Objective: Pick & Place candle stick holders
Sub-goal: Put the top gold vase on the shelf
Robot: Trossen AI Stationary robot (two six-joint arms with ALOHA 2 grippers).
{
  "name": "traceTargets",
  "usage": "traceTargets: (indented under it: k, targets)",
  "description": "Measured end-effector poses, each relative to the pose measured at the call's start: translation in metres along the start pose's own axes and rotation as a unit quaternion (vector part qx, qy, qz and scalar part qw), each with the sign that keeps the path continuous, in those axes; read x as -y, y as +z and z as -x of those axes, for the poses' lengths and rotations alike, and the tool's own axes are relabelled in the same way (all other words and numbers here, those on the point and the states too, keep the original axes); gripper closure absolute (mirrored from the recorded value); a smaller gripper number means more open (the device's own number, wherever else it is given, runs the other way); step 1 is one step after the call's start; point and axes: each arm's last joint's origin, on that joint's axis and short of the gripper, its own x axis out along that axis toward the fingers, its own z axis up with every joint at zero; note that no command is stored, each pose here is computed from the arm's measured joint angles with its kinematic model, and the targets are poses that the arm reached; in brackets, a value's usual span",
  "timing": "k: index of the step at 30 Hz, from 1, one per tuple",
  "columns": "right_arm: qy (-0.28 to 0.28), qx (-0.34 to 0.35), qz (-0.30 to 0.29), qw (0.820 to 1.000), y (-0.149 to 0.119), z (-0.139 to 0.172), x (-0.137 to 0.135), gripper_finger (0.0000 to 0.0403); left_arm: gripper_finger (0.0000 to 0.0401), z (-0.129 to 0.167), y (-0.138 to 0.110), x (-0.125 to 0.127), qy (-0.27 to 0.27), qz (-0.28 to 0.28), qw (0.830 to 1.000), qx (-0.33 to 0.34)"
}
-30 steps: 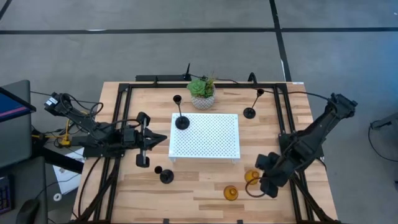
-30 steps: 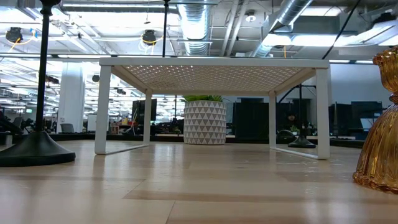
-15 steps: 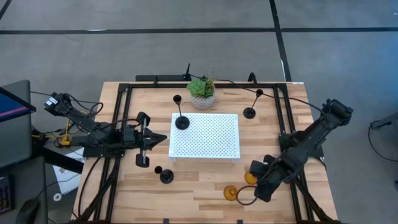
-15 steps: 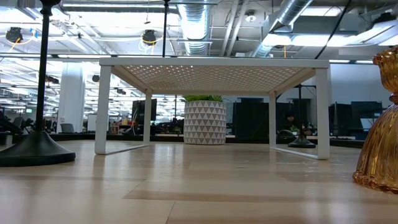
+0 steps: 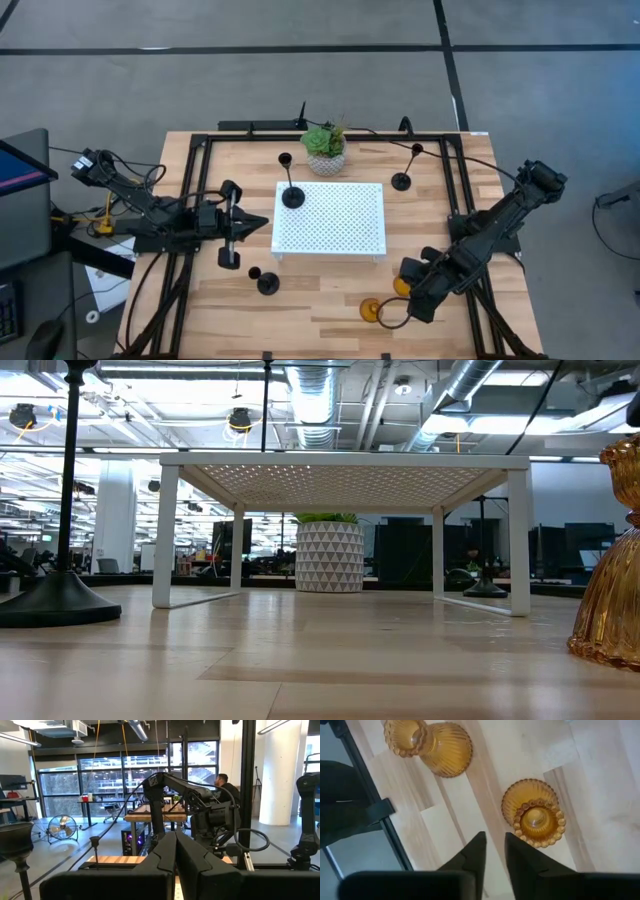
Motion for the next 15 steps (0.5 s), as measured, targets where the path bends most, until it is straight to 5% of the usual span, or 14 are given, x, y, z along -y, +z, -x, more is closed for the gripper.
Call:
traceTargets:
  k: [8, 15]
  targets:
    - [-0.006, 0.008, -0.006, 1.0, 0.003, -0.001, 0.002, 0.0264, 0.0394, 0.0, 0.0, 0.0, 0.0, 0.0, 1.0, -0.001]
    - [-0.024, 0.004, -0.013, 1.0, -0.001, -0.013, 0.01, 0.0253, 0.0394, 0.0, 0.0, 0.0, 0.0, -0.001, 1.0, -0.002]
